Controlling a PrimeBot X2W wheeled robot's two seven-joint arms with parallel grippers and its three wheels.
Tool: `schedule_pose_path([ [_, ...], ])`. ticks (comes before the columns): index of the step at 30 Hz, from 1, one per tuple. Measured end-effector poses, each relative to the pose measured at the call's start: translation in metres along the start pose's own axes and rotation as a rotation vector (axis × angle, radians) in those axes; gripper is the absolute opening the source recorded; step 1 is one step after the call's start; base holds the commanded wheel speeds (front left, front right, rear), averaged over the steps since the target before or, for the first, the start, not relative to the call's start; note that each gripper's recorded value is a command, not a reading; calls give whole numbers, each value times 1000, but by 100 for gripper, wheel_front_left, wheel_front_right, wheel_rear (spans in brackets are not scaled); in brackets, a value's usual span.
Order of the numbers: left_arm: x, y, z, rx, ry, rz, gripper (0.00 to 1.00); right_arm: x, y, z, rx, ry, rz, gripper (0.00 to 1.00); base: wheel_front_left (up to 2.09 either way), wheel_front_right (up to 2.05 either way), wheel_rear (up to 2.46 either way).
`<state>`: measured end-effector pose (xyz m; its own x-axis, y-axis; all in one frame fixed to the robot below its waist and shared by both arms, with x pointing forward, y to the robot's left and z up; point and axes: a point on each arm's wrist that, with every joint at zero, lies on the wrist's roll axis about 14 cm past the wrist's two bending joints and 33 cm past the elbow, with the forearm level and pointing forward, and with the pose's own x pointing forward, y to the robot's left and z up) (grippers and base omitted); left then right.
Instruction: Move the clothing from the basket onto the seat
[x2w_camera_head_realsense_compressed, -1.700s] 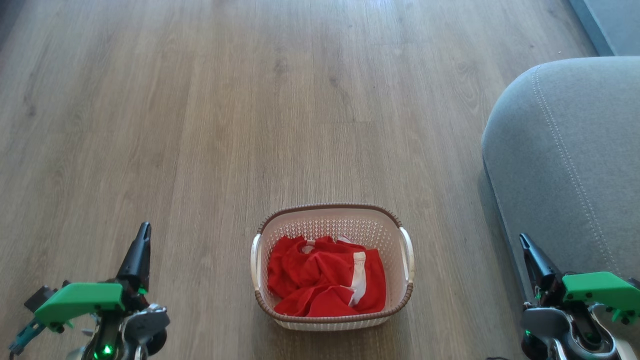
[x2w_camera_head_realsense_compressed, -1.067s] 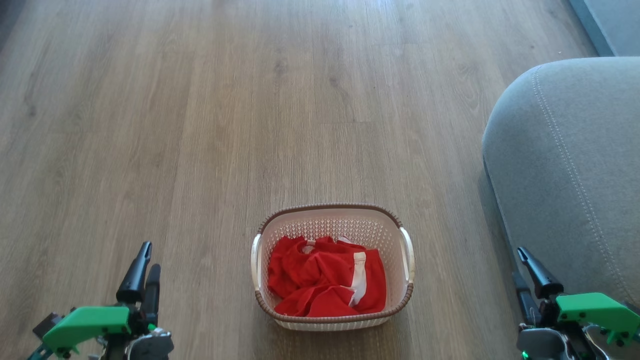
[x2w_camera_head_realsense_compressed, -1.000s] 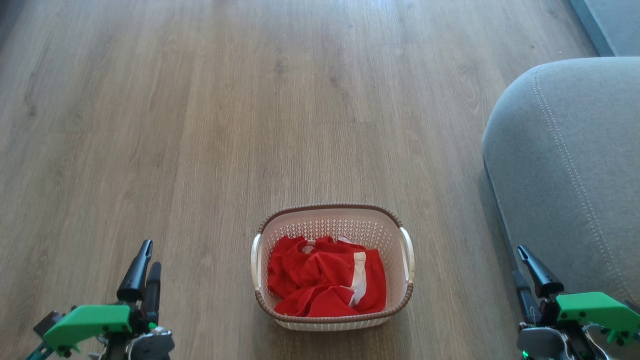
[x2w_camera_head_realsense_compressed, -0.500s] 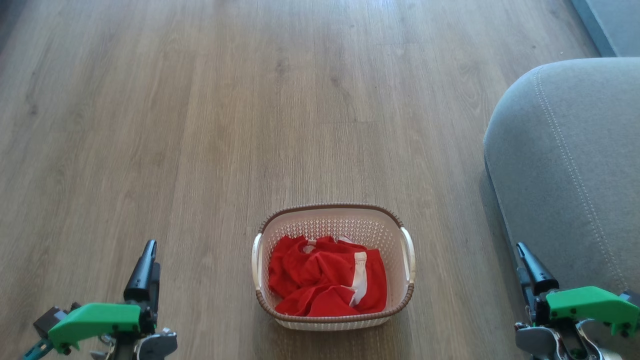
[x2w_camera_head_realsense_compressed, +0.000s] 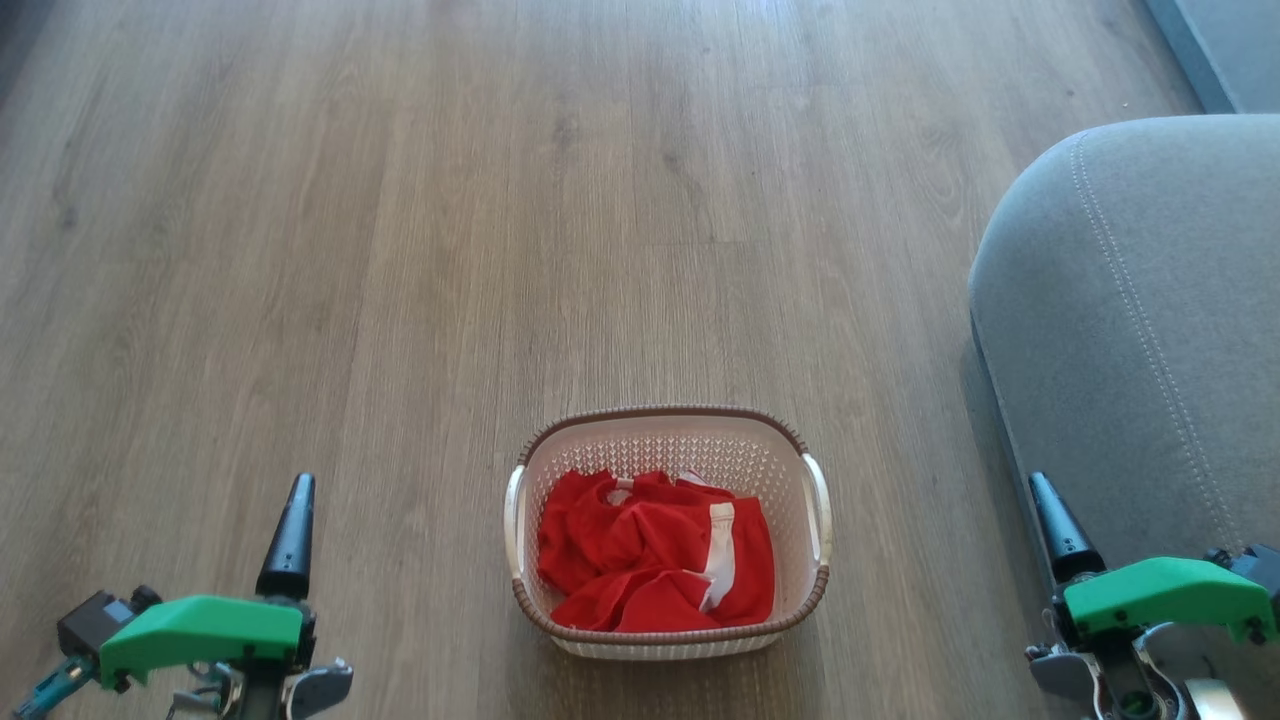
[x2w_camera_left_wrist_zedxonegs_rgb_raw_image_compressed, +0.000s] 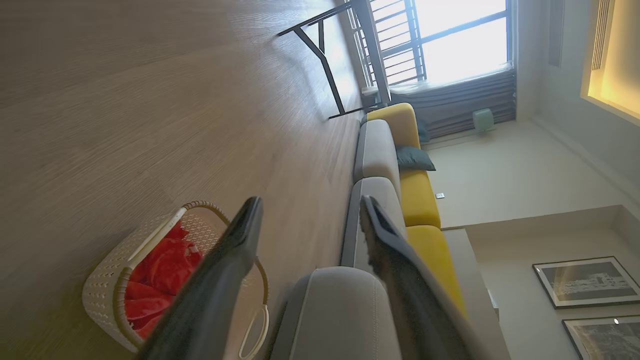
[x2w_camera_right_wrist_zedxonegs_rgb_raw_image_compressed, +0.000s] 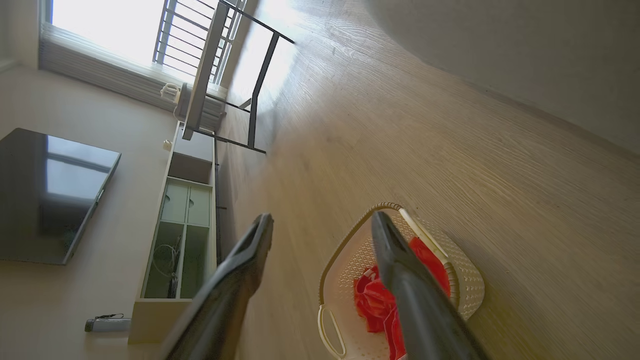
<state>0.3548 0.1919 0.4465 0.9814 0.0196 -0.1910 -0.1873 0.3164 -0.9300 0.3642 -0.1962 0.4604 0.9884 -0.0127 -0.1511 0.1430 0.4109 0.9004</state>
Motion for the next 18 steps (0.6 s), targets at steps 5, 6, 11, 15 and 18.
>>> schedule_pose_path([
  [5,0,-1,2,65,-11,-4,100,1,3,-1,-77,8,11,100,0,0,0],
  [6,0,-1,2,79,-11,-5,100,1,4,-2,-90,9,14,100,0,0,0],
  [11,0,-2,4,137,-21,-7,100,2,8,-5,-158,16,29,100,0,0,0],
  [15,0,-2,5,179,-27,-7,100,4,12,-3,-216,15,46,100,0,0,0],
  [18,0,-3,6,212,-33,-9,100,6,17,-3,-256,14,64,100,0,0,0],
])
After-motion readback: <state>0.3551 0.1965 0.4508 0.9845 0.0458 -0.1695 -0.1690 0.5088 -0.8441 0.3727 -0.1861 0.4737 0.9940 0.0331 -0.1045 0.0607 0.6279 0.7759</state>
